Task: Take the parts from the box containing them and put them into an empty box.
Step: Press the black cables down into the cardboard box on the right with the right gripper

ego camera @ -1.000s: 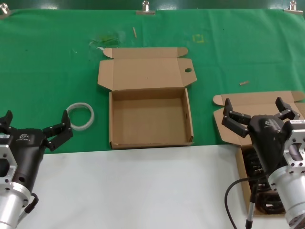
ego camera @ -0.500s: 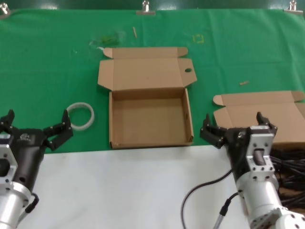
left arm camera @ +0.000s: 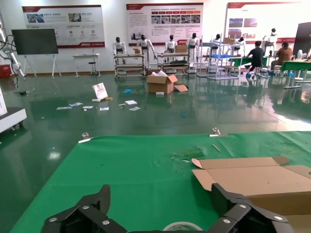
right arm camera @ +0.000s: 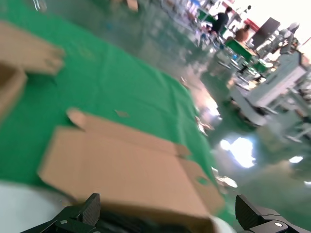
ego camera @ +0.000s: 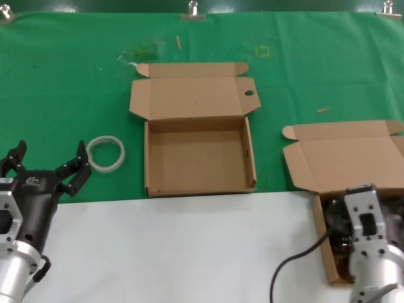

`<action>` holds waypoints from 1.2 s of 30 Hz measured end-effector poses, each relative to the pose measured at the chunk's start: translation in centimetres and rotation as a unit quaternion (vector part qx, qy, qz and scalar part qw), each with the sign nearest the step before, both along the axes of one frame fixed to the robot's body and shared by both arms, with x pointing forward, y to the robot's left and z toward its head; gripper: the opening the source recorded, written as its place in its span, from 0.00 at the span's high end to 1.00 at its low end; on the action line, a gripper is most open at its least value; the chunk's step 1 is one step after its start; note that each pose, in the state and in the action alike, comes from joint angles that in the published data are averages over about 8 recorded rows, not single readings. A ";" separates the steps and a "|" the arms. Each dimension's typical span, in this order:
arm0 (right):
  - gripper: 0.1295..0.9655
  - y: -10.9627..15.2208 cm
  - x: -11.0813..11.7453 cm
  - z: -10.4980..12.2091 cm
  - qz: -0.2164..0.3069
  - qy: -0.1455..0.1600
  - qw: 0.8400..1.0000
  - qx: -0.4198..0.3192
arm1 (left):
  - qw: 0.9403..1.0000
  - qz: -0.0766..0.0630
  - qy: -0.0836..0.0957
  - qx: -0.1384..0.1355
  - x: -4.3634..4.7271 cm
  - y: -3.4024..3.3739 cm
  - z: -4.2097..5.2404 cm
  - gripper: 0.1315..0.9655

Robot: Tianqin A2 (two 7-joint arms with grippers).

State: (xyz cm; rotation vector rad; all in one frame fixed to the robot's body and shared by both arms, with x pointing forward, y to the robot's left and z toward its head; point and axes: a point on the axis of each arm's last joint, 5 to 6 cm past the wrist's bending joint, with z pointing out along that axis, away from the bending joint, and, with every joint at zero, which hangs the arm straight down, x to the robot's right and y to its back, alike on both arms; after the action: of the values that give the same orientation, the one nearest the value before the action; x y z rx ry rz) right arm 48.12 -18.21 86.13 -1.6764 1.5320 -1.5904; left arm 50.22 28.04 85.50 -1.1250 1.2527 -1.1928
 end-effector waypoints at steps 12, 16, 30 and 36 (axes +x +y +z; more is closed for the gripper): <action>0.00 -1.8 0.0 1.5 -0.026 0.165 0.969 -0.179 | 1.000 0.000 0.000 0.000 0.00 0.00 0.00 0.49; 0.00 -2.2 0.8 1.7 0.001 0.218 0.948 -0.231 | 1.000 0.000 0.000 0.000 0.00 0.00 0.00 0.62; 0.00 -3.8 3.9 0.1 0.076 0.283 0.904 -0.310 | 1.000 0.000 0.000 0.000 0.00 0.00 0.00 0.86; 0.00 -4.4 4.8 -0.7 0.090 0.286 0.902 -0.311 | 1.000 0.000 0.000 0.000 0.00 0.00 0.00 0.93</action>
State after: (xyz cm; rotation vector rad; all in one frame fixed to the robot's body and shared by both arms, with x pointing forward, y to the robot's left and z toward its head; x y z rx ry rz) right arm 52.89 -22.60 85.44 -2.7439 1.0709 -1.6773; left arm 50.22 28.04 85.50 -1.1251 1.2527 -1.1928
